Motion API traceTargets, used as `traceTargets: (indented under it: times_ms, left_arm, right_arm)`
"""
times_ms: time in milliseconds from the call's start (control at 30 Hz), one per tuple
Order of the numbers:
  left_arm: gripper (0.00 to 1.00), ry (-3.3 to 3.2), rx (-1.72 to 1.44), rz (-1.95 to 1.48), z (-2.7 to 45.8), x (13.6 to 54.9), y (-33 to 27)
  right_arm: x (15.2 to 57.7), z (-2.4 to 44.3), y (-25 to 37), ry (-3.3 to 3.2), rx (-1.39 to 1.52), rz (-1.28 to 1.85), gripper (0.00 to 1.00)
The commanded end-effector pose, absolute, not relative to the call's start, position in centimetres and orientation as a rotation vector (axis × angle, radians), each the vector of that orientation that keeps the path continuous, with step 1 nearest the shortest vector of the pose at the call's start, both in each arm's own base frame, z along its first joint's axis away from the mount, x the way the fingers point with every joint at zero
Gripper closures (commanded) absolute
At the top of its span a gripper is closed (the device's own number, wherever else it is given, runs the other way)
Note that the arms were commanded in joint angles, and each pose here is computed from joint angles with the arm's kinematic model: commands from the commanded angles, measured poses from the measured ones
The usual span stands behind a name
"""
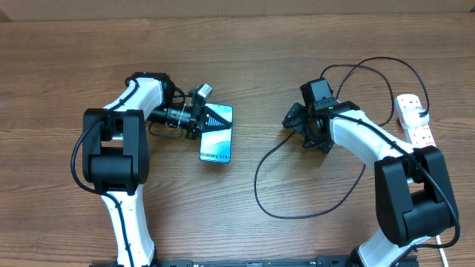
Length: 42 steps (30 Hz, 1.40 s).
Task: Plug charger to phone and switch on socket
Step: 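Hold the phone on its edge with the left gripper, right gripper over cable, then lower the right gripper and grasp the black USB-C plug behind its tip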
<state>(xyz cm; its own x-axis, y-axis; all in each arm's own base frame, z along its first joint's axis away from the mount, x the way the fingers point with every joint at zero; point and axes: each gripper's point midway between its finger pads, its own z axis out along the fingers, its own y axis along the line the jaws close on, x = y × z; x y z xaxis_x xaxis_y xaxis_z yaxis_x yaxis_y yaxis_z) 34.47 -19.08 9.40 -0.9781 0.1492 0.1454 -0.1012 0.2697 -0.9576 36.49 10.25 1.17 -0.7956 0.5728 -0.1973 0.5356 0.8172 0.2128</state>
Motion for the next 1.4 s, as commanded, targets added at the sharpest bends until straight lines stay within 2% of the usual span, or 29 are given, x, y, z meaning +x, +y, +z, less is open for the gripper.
traceTargets:
  times_ms: [0,1000,1133,1233,1367]
  left_arm:
    - [0.96,-2.305,-0.038,1.813,10.9,34.1,-19.6]
    - [0.95,-2.328,-0.048,1.786,10.4,34.3,-19.6]
    - [0.96,-2.325,-0.034,1.78,10.4,34.3,-19.6]
    - [0.96,-2.329,-0.04,1.783,10.4,34.4,-19.6]
    - [0.96,-2.331,-0.041,1.779,10.3,34.4,-19.6]
  right_arm:
    - [37.2,1.7,10.2,2.724,0.85,0.211,0.0]
    - [37.8,1.9,10.1,2.697,0.841,0.208,0.0]
    - [40.7,3.3,11.7,2.598,0.8,0.368,0.0]
    - [39.5,3.1,13.6,2.675,0.781,0.496,0.0]
    - [39.2,3.0,13.8,2.691,0.779,0.512,0.0]
